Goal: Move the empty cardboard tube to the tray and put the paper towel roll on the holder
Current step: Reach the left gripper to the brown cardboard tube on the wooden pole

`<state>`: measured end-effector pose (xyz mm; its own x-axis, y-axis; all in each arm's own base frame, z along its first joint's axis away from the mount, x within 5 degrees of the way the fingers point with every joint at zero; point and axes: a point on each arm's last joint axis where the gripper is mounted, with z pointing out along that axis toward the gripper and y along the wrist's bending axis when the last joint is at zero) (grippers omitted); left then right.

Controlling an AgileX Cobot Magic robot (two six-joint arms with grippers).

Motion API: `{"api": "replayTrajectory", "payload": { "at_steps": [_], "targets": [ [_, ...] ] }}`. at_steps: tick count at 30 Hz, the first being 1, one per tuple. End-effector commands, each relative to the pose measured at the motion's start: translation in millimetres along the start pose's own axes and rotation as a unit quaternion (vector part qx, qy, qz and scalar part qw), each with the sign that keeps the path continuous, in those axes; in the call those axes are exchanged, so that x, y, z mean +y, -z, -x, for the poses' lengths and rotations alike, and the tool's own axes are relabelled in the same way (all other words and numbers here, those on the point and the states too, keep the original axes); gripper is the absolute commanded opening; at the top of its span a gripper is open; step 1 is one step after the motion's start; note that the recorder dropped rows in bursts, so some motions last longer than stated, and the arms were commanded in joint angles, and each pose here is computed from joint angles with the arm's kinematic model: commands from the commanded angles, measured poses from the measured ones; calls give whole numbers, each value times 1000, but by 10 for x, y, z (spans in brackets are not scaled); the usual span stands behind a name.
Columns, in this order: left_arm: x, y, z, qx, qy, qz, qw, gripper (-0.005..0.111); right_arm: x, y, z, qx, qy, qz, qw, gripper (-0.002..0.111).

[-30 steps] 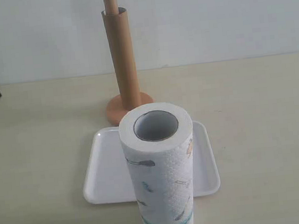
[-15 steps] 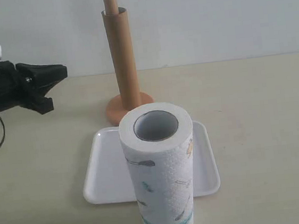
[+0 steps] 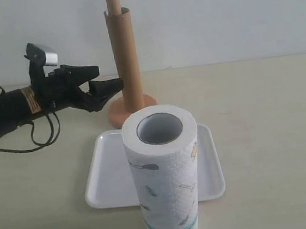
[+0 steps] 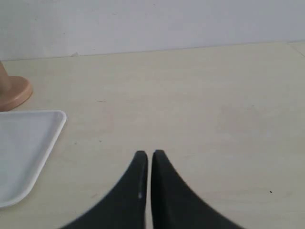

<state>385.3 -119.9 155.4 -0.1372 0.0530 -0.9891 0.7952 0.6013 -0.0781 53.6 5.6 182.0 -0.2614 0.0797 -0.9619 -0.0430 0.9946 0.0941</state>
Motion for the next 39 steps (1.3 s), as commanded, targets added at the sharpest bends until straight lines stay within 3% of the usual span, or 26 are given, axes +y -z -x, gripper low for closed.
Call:
{"api": "replayTrajectory", "payload": {
  "at_steps": [1,7,20,24,33,39],
  "targets": [
    [3,-183,62,9,-32,22,999,88,-4,3,14,-9,2,-3,1000,3],
    [23,-403,125,14,-43,36,998,88,-4,3,14,-9,2,-3,1000,3],
    [257,-698,-57,-3,-34,43,998,88,-4,3,14,-9,2,-3,1000,3],
    [292,-741,-75,-8,-9,43,999,88,-4,3,14,-9,2,-3,1000,3],
    [119,-925,-62,-7,-19,21,1000,87,-4,3,14,-9,2,-3,1000,3],
    [122,-925,-66,-4,-19,23,1000,87,-4,3,14,-9,2,-3,1000,3]
  ]
}}
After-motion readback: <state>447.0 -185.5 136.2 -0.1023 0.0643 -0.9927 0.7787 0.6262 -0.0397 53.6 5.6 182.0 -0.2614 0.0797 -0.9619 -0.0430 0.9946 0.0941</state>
